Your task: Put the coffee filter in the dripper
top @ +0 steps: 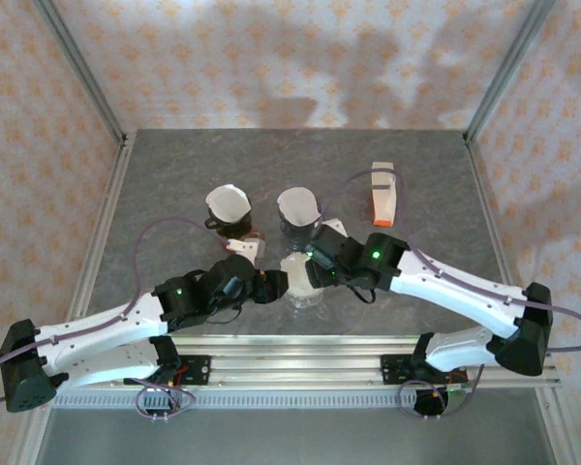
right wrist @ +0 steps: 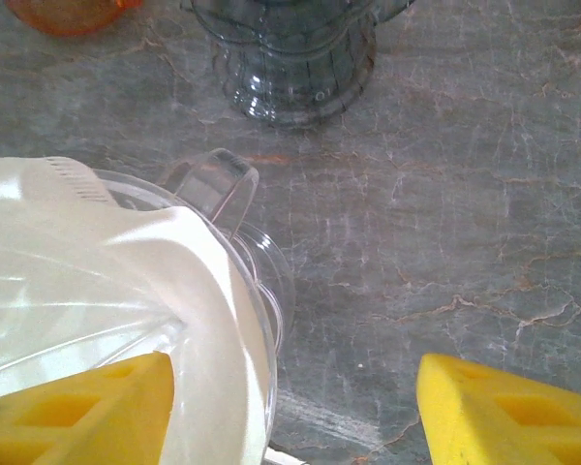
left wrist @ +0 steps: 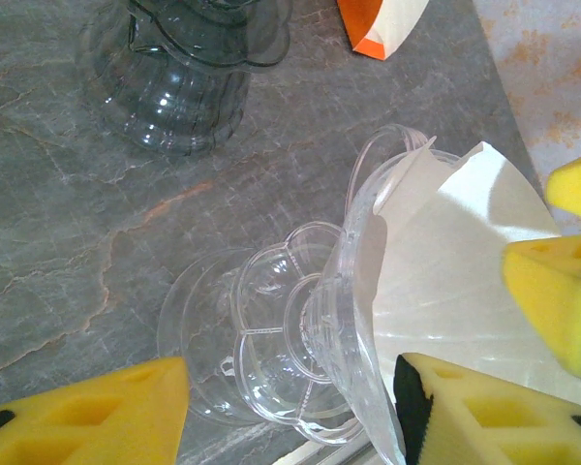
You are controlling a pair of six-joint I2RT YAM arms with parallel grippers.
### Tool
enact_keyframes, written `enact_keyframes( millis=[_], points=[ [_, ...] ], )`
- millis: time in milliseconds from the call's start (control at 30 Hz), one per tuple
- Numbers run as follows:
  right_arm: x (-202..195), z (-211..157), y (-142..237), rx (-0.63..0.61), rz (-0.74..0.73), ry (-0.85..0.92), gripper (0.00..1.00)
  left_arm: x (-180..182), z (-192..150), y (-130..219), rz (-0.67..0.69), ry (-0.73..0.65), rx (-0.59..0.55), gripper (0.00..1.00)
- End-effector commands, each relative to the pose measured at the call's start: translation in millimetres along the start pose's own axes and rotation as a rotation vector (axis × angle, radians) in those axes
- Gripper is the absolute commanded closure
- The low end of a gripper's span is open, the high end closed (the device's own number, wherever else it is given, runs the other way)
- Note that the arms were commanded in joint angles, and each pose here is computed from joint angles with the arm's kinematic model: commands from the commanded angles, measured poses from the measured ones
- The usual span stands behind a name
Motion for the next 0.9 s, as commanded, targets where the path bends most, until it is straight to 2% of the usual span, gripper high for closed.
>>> enact_keyframes(
  millis=[0,500,767,867],
  points=[
    [-12.1,-7.3,4.7,0.013,-0.004,-0.016,0.33,8.0,0.8,-1.0,0.041,0.006,-0.005,0.41],
    [-9.7,-22.8,0.0,0.066,0.055,-0.009,0.36,9.7,0.1,-0.4,0.048,0.008,-0.004,0.41],
    [-1.6,-0.3,10.0,-0.026,0.076,-0.037,0.32,10.7,-0.3,0.2,0.053,0.004,-0.004,0.41],
    [5.4,8.3,6.4,-0.022,0.071,-0.017,0.31,10.8,-0.1,-0.4,0.054,0.005,-0.004,0.40]
  ],
)
Point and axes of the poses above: each hand's point on the last joint's axis, 136 mm out from that joint toward the fingers, its own y axis back along the fingers, its own x axis along the line the jaws close on, z = x × y, the point moved 2 cm from there along y, back along the fingers, and after that the axes turned 14 degrees about -y, right-handed, at the moved point
